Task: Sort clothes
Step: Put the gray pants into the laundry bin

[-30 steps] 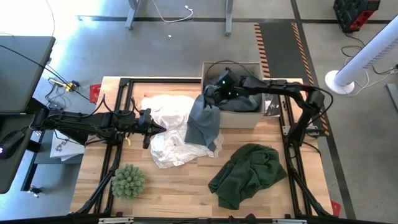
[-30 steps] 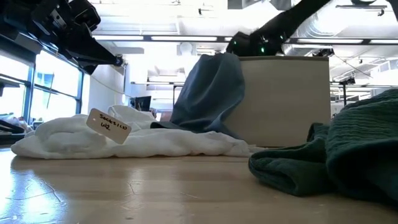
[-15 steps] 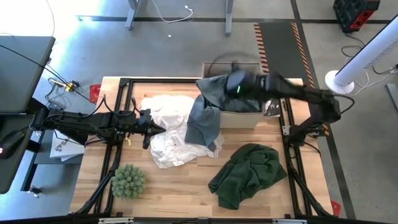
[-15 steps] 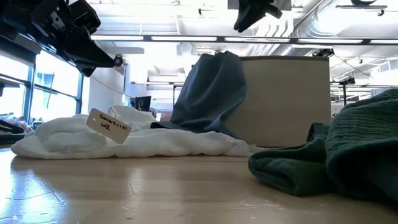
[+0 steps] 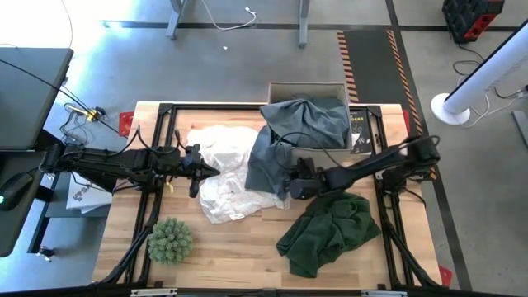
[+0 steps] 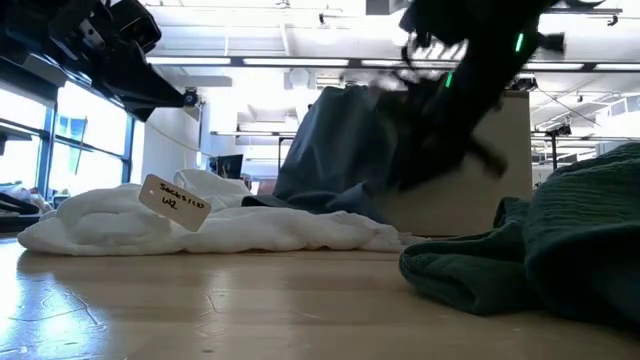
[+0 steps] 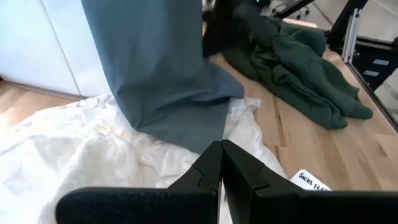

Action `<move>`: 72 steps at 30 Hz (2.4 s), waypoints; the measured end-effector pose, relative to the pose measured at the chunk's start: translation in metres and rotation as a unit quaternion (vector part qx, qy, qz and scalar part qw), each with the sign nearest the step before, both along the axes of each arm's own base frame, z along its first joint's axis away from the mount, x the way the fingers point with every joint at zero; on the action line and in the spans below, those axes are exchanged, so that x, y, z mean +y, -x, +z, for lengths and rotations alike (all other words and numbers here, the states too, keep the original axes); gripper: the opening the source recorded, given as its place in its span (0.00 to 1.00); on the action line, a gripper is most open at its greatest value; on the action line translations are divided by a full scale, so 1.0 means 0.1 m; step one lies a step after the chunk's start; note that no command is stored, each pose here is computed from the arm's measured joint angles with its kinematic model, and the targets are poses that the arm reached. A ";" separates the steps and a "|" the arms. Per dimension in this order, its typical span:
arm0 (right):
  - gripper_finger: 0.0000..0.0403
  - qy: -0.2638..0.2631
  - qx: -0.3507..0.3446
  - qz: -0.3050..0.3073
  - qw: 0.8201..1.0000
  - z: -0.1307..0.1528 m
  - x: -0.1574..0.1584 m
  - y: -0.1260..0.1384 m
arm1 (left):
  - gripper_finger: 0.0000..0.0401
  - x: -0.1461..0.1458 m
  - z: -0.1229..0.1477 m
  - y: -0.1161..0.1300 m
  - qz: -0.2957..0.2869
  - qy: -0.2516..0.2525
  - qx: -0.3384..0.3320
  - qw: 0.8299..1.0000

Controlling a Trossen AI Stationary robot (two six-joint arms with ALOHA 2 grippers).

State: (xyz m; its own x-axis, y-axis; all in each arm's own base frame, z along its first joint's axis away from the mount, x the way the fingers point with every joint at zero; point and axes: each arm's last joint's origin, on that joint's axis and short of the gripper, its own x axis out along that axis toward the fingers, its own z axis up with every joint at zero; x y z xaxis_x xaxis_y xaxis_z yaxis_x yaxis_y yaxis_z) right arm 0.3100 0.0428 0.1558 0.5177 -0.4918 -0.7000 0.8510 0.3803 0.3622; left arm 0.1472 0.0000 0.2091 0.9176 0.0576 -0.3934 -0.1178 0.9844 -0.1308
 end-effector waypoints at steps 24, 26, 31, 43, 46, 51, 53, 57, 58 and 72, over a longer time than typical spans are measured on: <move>0.09 0.462 -0.041 -0.089 0.882 1.83 -0.70 -0.32 | 0.02 0.00 0.02 -0.01 -0.002 -0.008 -0.009 1.000; 0.07 0.459 0.049 -0.131 0.877 1.81 -0.75 -0.26 | 0.02 0.00 0.02 -0.01 -0.002 -0.008 -0.009 1.000; 0.04 0.410 0.142 -0.121 0.893 1.40 -0.98 -0.14 | 0.02 0.00 0.02 -0.01 -0.002 -0.008 -0.010 1.000; 0.00 -0.036 0.361 -0.117 0.924 0.60 -1.44 0.56 | 0.02 0.00 0.02 -0.01 -0.001 -0.009 -0.009 1.000; 0.00 -0.048 0.356 -0.101 0.928 0.82 -1.42 0.55 | 0.02 0.00 0.02 -0.01 -0.001 -0.009 -0.010 1.000; 0.00 -0.067 0.334 -0.095 0.935 1.45 -1.39 0.51 | 0.02 0.00 0.02 -0.01 -0.001 -0.009 -0.009 1.000; 0.00 -0.073 0.308 -0.091 0.944 1.68 -1.38 0.49 | 0.02 0.00 0.02 -0.01 -0.001 -0.009 -0.008 1.000; 0.00 0.035 0.258 -0.085 0.962 1.97 -1.39 0.38 | 0.02 0.00 0.01 0.00 -0.001 -0.009 -0.005 1.000; 0.00 0.078 0.248 -0.089 0.962 1.99 -1.40 0.33 | 0.02 0.00 0.01 0.00 -0.001 -0.009 -0.005 1.000; 0.00 0.031 0.120 -0.014 0.992 0.23 -1.84 0.09 | 0.02 0.00 0.01 0.00 -0.002 -0.010 -0.003 1.000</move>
